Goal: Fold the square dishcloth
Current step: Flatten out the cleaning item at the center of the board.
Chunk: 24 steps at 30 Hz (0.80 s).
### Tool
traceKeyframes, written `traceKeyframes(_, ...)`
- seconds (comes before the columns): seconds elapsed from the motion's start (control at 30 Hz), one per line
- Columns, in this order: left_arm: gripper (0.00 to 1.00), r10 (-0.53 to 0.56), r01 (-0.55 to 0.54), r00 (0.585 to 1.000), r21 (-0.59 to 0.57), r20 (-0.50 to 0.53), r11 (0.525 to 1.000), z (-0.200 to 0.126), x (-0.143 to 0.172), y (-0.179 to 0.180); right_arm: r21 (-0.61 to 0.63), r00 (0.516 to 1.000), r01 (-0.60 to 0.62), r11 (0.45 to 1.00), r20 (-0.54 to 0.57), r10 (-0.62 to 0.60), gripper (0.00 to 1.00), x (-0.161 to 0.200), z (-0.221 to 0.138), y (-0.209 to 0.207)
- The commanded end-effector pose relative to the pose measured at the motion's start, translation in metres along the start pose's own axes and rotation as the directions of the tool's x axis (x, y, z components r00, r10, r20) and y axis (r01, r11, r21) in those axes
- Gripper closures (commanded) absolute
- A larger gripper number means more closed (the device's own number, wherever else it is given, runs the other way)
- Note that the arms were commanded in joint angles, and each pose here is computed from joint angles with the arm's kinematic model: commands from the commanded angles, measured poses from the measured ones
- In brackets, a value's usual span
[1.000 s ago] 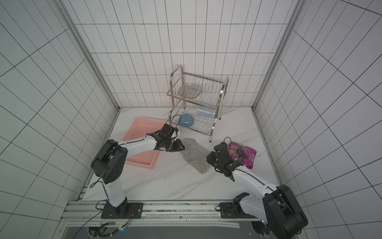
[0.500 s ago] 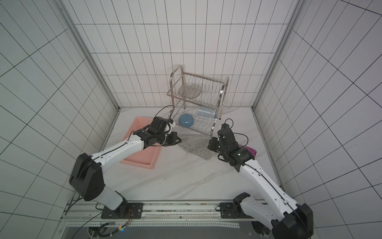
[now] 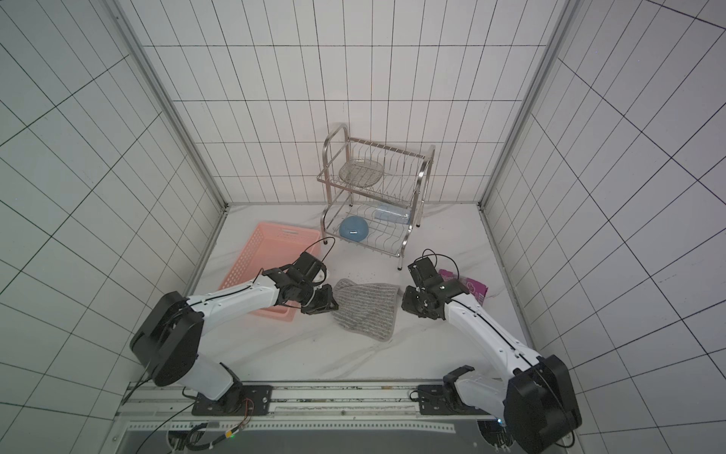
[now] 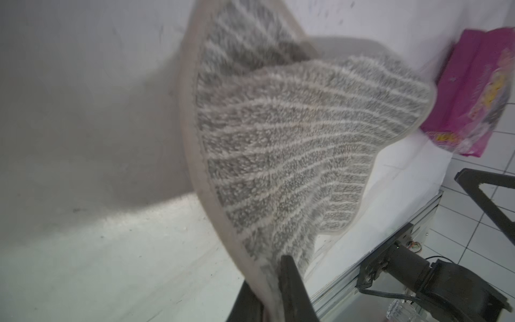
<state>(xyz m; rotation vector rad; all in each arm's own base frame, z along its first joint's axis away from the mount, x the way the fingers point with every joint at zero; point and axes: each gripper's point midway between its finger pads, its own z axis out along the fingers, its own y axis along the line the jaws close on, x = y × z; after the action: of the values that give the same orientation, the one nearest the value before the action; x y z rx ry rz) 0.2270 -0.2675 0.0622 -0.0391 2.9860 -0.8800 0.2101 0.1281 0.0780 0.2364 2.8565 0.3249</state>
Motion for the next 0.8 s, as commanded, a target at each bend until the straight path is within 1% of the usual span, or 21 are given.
traceKeyframes(0.0, 0.78, -0.035, 0.035, 0.999, -0.020, -0.006, 0.999, 0.005, 0.007, 0.005, 0.024, 0.997, -0.027, 0.999, -0.077, 0.029, 0.74, 0.023, 0.005, -0.014)
traceKeyframes(0.07, 0.67, -0.040, 0.039, 0.999, -0.045, -0.006, 0.998, 0.006, 0.010, 0.010, 0.009, 0.997, -0.024, 1.000, -0.077, 0.025, 0.66, 0.026, 0.006, -0.014)
traceKeyframes(0.1, 0.58, -0.043, 0.043, 0.999, -0.055, -0.005, 0.998, 0.006, 0.011, 0.012, -0.009, 0.997, -0.022, 1.000, -0.075, 0.021, 0.64, 0.026, 0.005, -0.011)
traceKeyframes(0.13, 0.54, -0.042, 0.042, 0.999, -0.064, -0.003, 0.997, 0.005, 0.011, 0.014, -0.031, 0.997, -0.020, 0.999, -0.074, 0.018, 0.63, 0.026, 0.004, -0.008)
traceKeyframes(0.17, 0.52, -0.040, 0.041, 0.999, -0.068, 0.003, 0.997, 0.004, 0.011, 0.014, -0.065, 0.997, -0.017, 0.998, -0.071, 0.013, 0.63, 0.025, 0.003, -0.001)
traceKeyframes(0.23, 0.49, -0.038, 0.040, 0.999, -0.086, 0.026, 0.995, 0.001, 0.009, 0.016, -0.130, 0.998, -0.018, 0.991, -0.061, 0.010, 0.61, 0.024, 0.002, 0.010)
traceKeyframes(0.33, 0.47, -0.030, 0.038, 0.997, -0.109, 0.072, 0.993, -0.009, 0.003, 0.018, -0.153, 0.997, -0.026, 0.988, -0.073, 0.015, 0.59, 0.031, 0.008, 0.014)
traceKeyframes(0.5, 0.47, -0.021, 0.033, 0.995, -0.117, 0.096, 0.993, -0.019, 0.005, 0.018, -0.104, 0.991, -0.023, 0.994, -0.134, 0.009, 0.59, 0.055, 0.020, 0.005)
traceKeyframes(0.57, 0.47, -0.018, 0.030, 0.995, -0.129, 0.100, 0.991, -0.021, 0.010, 0.019, -0.099, 0.990, -0.018, 0.995, -0.144, 0.004, 0.57, 0.065, 0.022, 0.004)
traceKeyframes(0.67, 0.40, -0.017, 0.031, 0.995, -0.140, 0.102, 0.990, -0.023, 0.021, 0.020, -0.099, 0.990, 0.009, 0.995, -0.139, -0.023, 0.52, 0.074, 0.023, 0.006)
traceKeyframes(0.77, 0.36, -0.010, 0.022, 0.997, -0.151, 0.083, 0.988, -0.016, 0.034, 0.026, -0.085, 0.992, 0.028, 0.996, -0.122, -0.038, 0.48, 0.074, 0.023, 0.009)
